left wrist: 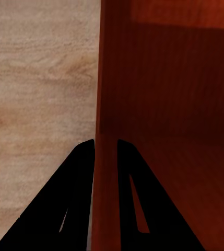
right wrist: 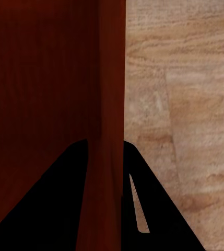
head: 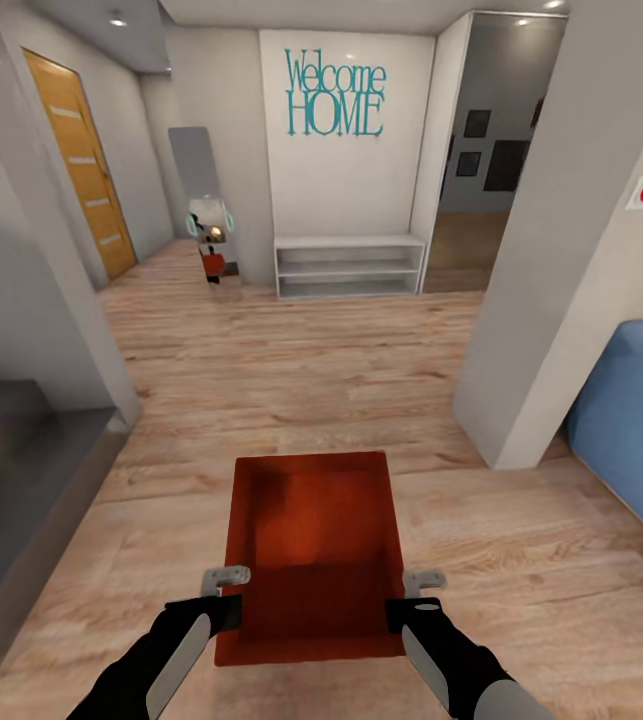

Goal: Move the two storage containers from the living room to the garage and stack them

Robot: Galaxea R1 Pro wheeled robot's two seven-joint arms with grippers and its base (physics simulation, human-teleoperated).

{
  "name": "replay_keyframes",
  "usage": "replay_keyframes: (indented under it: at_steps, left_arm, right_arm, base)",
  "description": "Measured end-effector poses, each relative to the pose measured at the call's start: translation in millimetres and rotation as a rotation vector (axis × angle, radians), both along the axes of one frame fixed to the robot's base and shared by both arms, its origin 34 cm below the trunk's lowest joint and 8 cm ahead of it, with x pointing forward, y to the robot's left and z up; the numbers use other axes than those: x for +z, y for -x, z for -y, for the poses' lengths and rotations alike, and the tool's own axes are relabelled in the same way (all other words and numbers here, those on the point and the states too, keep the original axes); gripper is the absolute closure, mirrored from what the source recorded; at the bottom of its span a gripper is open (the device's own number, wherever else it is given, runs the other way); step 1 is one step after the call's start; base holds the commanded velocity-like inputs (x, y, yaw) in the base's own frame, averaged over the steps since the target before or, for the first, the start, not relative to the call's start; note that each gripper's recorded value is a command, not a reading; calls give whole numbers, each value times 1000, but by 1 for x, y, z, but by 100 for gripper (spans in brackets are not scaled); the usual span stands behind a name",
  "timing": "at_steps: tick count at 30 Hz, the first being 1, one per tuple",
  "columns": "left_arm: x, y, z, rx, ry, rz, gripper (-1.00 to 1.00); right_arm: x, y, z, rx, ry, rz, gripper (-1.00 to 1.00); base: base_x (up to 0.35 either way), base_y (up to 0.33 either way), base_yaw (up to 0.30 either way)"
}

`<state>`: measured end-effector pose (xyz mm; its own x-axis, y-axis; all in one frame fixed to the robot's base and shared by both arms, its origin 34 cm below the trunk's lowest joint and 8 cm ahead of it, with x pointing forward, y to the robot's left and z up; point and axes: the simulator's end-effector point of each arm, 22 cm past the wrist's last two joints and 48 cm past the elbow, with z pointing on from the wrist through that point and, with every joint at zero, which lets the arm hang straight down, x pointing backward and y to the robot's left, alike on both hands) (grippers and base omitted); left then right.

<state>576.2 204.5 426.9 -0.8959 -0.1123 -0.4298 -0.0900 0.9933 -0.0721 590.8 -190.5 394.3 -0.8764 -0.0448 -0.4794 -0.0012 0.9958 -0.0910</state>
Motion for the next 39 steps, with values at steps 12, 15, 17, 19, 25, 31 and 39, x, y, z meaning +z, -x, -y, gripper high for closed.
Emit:
replay_keyframes:
  at_steps: [12,15,17,19,25,31,39]
  left_arm:
    - [3,-2,0,0,0,7,100]
    - [3,-2,0,0,0,7,100]
    - [3,-2,0,0,0,7,100]
    - [3,-2,0,0,0,7,100]
    - [3,-2,0,0,0,8,100]
    - [4,-2,0,0,0,8,100]
    - [6,-3,0,0,0,14,100]
  right_arm:
    - [3,-2,0,0,0,7,100]
    - [4,-2,0,0,0,7,100]
    - [4,-2,0,0,0,7,100]
    - [4,-2,0,0,0,7,100]
    - [4,-2,0,0,0,8,100]
    - [4,-2,0,0,0,8,100]
    - [7,-4,0,-1,0,14,100]
  base:
    - [342,0,0]
    - [341,0,0]
    - [341,0,0]
    - [342,0,0]
    - [342,0,0]
    - [341,0,0]
    - [341,0,0]
